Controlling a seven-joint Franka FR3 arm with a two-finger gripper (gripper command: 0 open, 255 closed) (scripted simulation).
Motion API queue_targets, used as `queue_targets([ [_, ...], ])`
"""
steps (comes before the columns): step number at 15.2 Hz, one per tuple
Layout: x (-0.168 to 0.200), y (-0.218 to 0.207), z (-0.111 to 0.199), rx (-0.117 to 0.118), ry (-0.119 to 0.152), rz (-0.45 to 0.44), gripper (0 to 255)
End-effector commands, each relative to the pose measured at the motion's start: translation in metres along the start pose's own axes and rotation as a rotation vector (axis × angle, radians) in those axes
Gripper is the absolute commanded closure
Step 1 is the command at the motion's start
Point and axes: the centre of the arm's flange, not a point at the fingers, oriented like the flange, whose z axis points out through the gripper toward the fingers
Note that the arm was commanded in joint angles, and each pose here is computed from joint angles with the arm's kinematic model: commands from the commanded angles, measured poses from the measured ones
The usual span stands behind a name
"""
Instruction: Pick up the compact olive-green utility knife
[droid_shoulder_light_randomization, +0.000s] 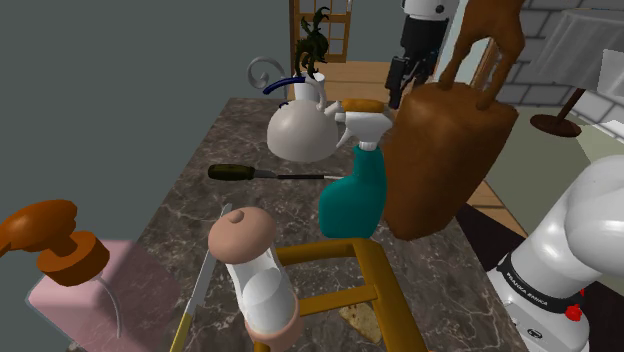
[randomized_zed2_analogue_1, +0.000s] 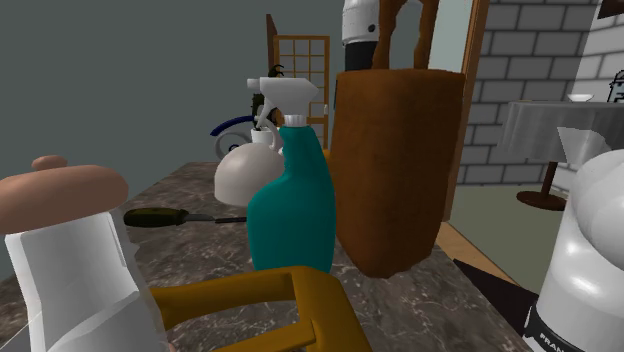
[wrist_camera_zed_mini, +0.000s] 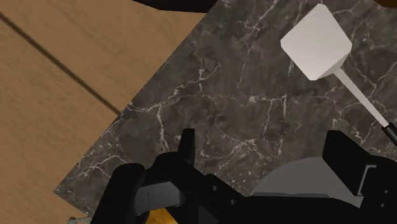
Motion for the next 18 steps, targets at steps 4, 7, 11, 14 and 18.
queue_targets([
  [4,0.039,-0.048,0.019,0.011,0.008,-0.087,0],
  [7,0.060,-0.078,0.029,0.017,0.013,-0.139,0],
  [11,0.087,-0.120,0.043,0.026,0.019,-0.207,0],
  [14,0.105,-0.152,0.052,0.032,0.024,-0.258,0],
  [18,0.127,-0.197,0.065,0.041,0.030,-0.327,0],
])
